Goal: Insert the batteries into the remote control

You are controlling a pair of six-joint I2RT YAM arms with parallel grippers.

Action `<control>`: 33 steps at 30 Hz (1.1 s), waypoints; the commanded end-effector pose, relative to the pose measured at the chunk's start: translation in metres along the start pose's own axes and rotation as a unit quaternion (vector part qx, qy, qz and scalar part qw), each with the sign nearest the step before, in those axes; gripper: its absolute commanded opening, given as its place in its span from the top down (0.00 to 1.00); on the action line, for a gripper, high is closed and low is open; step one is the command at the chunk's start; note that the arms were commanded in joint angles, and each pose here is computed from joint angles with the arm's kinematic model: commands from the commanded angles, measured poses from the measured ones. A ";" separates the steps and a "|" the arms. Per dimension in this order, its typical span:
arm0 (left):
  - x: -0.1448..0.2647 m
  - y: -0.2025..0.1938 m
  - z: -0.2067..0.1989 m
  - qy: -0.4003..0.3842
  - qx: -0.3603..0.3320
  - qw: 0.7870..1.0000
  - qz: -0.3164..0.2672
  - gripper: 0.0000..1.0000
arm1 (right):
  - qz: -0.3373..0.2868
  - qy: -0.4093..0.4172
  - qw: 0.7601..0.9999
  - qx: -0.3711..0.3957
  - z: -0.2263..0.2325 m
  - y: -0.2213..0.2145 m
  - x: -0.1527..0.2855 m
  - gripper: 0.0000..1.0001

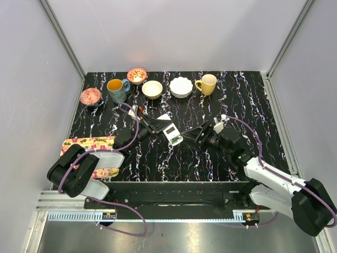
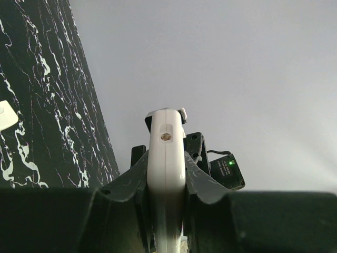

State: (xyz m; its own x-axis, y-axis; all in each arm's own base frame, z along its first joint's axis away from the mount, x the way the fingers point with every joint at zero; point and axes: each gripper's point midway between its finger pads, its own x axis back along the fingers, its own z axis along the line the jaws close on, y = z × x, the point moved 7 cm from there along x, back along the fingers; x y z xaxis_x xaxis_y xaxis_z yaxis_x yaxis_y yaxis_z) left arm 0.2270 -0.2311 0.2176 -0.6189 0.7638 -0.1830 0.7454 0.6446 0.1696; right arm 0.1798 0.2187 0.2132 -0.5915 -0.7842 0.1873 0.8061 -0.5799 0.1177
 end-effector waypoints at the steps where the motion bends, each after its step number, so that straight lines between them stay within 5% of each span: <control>1: 0.007 0.007 -0.086 -0.225 -0.063 0.972 -0.029 1.00 | 0.010 0.018 1.000 0.019 0.014 0.002 -0.002 0.31; 23: 0.008 0.004 -0.078 -0.213 -0.058 0.975 -0.024 1.00 | -0.040 0.025 0.999 0.021 0.038 0.018 0.008 0.26; 33: 0.003 0.007 -0.082 -0.220 -0.057 0.974 -0.025 1.00 | 0.042 0.039 0.997 0.043 0.032 0.003 0.005 0.28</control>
State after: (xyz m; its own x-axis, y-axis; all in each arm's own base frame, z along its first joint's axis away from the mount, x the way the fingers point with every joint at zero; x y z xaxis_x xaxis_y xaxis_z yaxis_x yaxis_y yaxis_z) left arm 0.2266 -0.2329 0.2193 -0.6153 0.7657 -0.1870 0.7491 0.6419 0.1634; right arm 0.1837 0.2157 0.2345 -0.5807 -0.7946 0.1772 0.8138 -0.5609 0.1520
